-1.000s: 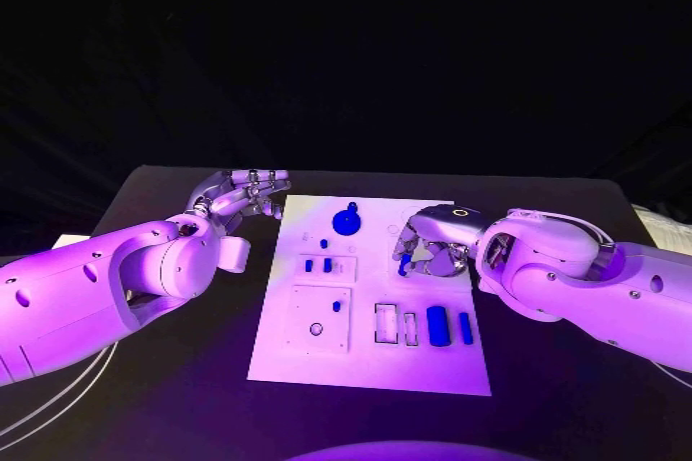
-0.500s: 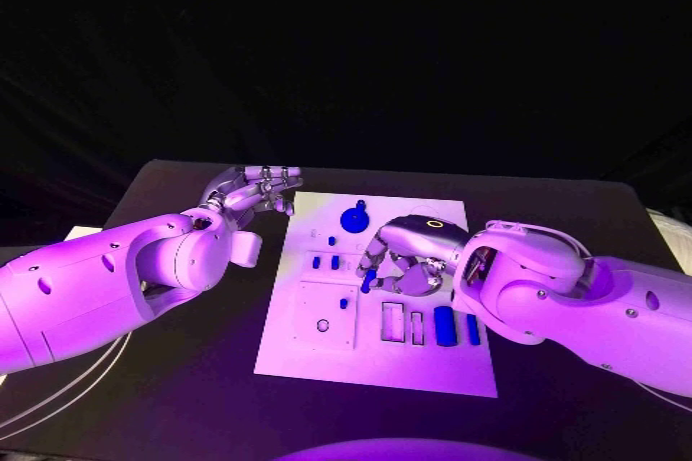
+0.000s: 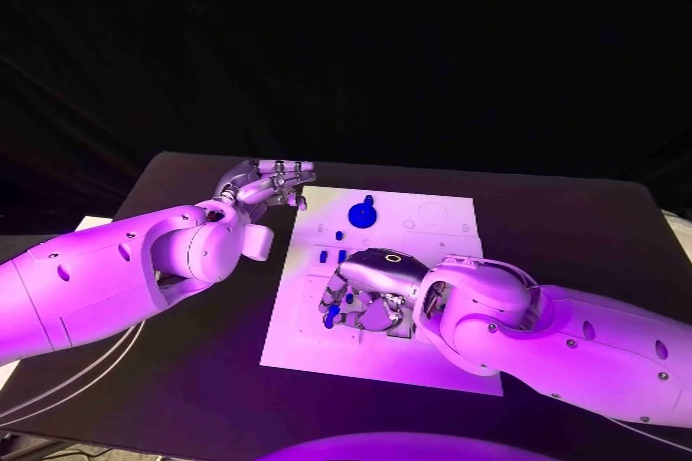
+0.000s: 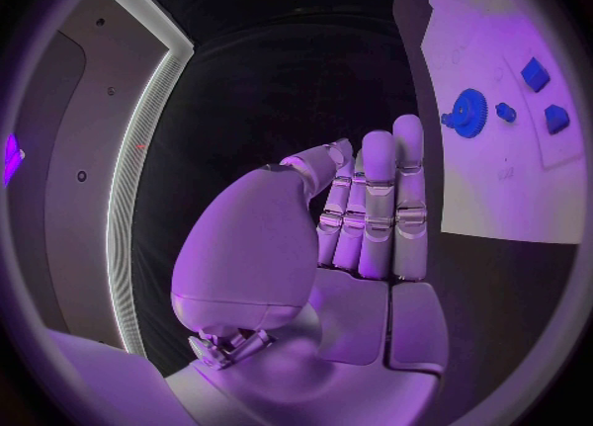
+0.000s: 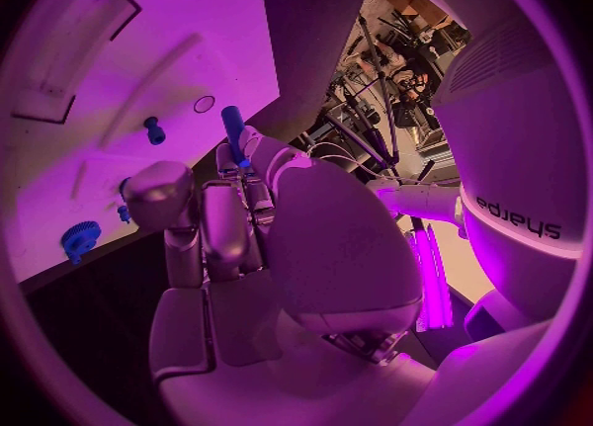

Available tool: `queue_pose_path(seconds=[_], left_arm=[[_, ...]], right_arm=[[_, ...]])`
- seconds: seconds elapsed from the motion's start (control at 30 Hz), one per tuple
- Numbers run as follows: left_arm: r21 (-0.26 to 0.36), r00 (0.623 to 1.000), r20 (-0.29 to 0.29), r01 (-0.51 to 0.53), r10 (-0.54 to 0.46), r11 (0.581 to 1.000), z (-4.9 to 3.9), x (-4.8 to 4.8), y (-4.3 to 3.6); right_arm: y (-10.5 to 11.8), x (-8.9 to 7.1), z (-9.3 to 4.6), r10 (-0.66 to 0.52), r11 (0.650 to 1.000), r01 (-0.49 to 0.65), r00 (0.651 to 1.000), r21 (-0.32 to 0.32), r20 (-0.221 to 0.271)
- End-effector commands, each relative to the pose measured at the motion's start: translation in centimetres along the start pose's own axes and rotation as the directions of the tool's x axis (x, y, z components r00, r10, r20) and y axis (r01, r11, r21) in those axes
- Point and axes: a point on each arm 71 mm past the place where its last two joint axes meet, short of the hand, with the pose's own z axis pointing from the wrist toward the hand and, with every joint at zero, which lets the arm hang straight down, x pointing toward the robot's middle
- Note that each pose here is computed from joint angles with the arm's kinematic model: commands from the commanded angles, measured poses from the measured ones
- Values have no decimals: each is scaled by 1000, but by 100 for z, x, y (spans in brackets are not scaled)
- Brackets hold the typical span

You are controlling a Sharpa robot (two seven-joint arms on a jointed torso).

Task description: Assemble the parts on the task board

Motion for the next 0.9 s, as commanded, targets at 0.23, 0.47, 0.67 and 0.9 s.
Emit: queue_pose_path(seconds=[0.23,0.47,0.67,0.9], left_arm=[[2,1000,-29,12,-12,1000,2,49,-2],[2,999,-31,12,-12,1000,5,56,-2],[1,999,-31,12,-12,1000,6,55,-1],[1,999,-32,13,-13,1000,6,57,-1]], right_arm=[[-14,83,75,-67,998,67,998,-17,-2],[-56,104,104,-94,996,94,996,-3,3],[-90,103,108,-115,993,115,993,13,12],[-108,122,130,-121,992,121,993,21,-2]])
